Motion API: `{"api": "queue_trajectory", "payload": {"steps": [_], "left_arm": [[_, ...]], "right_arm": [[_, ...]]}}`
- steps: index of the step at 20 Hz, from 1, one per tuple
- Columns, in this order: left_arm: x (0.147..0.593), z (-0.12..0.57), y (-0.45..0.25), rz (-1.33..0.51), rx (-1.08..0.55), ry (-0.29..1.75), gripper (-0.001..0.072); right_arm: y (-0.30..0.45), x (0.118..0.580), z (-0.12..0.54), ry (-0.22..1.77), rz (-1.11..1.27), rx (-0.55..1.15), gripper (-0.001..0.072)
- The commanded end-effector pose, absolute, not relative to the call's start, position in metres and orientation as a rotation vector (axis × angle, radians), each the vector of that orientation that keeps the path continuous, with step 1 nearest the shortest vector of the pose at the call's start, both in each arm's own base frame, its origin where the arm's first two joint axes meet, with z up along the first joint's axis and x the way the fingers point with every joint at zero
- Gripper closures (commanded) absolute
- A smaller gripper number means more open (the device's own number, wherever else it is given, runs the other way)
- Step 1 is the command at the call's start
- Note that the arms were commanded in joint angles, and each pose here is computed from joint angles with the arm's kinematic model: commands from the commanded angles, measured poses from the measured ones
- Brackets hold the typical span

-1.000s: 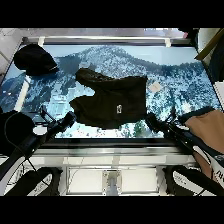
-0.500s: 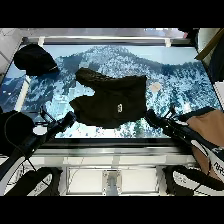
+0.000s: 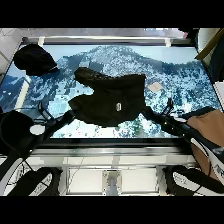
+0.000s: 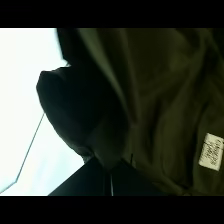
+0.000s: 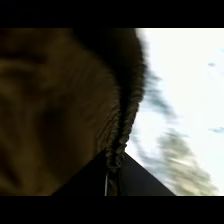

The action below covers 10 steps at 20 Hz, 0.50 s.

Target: Fold the clothes and pants, and hang the long-sleeved shirts on hangers.

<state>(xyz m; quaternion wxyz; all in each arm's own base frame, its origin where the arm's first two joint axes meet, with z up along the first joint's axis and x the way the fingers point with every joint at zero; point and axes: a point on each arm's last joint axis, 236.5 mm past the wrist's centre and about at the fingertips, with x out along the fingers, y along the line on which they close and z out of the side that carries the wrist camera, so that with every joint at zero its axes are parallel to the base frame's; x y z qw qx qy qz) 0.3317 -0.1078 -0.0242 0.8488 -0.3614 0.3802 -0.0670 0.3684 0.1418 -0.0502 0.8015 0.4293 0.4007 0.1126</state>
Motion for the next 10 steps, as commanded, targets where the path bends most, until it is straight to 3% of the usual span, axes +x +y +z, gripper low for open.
{"api": "queue_trajectory", "payload": {"steps": [1,4,6,8,10], "left_arm": [[0.339,0.045,-0.101,-0.261,-0.512,0.716,0.07],[0.35,0.19,-0.071,-0.27,-0.331,0.479,0.07],[0.33,0.305,-0.047,-0.222,-0.163,0.277,0.07],[0.295,0.405,-0.033,-0.167,-0.081,0.083,0.07],[0.262,0.457,-0.04,-0.187,-0.04,0.003,0.07]], "right_arm": [[0.162,0.378,0.07,0.613,0.495,0.726,0.0693],[0.159,0.346,0.253,0.249,0.626,0.524,0.0694],[0.155,0.29,0.354,0.072,0.669,0.389,0.0694],[0.148,0.234,0.421,-0.029,0.676,0.339,0.0694],[0.154,0.197,0.448,-0.035,0.723,0.313,0.0694]]}}
